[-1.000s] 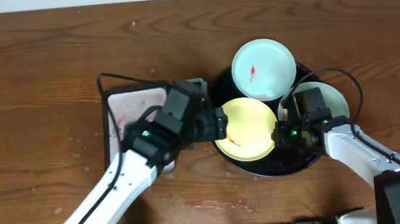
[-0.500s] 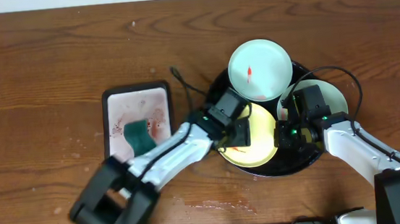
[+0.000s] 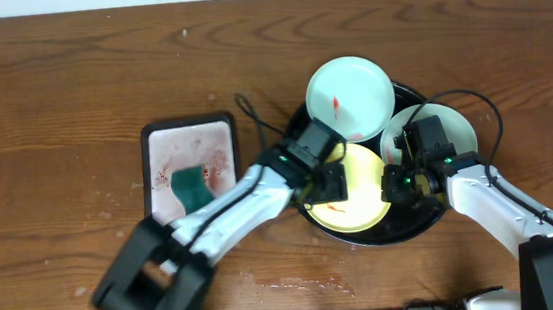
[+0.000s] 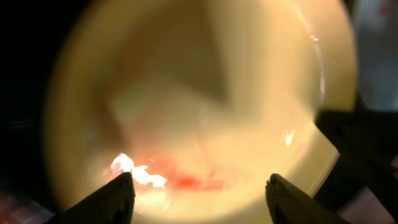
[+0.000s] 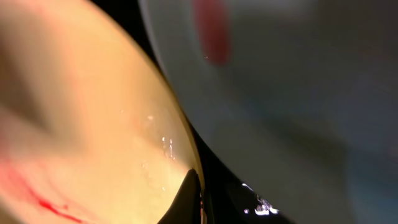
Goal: Clean dirty plates on tray and stack at the side
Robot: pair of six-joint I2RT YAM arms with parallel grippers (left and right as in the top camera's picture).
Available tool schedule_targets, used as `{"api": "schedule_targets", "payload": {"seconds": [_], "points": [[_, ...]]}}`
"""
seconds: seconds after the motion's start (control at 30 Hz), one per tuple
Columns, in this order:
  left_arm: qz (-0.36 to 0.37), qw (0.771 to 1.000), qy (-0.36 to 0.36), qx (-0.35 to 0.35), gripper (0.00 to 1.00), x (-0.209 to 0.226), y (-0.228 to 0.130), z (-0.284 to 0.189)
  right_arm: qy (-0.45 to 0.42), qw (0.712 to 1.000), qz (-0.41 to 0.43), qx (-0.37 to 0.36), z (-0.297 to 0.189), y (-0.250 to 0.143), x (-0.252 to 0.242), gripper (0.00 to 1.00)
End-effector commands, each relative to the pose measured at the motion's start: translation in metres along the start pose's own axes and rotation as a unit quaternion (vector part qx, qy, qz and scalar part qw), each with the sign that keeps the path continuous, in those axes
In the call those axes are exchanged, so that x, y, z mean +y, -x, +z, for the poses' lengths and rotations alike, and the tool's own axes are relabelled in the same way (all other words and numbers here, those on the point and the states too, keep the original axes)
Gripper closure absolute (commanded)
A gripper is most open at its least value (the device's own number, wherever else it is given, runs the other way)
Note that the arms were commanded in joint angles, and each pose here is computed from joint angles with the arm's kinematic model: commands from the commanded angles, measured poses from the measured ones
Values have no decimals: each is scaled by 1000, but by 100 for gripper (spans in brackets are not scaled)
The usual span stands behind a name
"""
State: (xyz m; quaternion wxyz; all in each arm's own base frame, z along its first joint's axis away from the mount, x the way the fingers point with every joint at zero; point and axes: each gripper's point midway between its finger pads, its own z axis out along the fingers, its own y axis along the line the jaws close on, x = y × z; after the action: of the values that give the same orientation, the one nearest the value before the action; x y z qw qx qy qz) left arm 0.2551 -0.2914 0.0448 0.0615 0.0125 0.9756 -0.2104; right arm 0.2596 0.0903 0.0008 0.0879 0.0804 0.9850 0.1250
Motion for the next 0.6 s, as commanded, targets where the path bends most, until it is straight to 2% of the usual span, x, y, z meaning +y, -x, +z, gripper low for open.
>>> {"api": "schedule_targets", "payload": {"seconds": [0.0, 0.03, 0.07, 0.2, 0.27, 0.4, 0.57], "points": [[-14, 998, -5, -68, 29, 7, 32, -67, -73, 997, 3, -1, 1, 0, -25, 93], [-30, 997, 16, -76, 29, 22, 34, -78, -73, 997, -1, -2, -1, 1, -24, 80], [-48, 994, 44, -84, 28, 41, 36, -90, -72, 997, -6, -3, -3, 3, -23, 75], [-135, 967, 192, -103, 24, 136, 30, -137, -60, 998, -29, -3, -16, 4, -15, 70], [-167, 954, 229, -93, 24, 165, 26, -147, -57, 998, -37, -6, -24, 4, -13, 68], [-235, 934, 264, -56, 24, 221, 9, -135, -27, 997, -65, -35, -48, 6, -1, 65], [-278, 919, 277, -33, 25, 262, 1, -108, 8, 996, -77, -49, -63, 4, 12, 60]]}}
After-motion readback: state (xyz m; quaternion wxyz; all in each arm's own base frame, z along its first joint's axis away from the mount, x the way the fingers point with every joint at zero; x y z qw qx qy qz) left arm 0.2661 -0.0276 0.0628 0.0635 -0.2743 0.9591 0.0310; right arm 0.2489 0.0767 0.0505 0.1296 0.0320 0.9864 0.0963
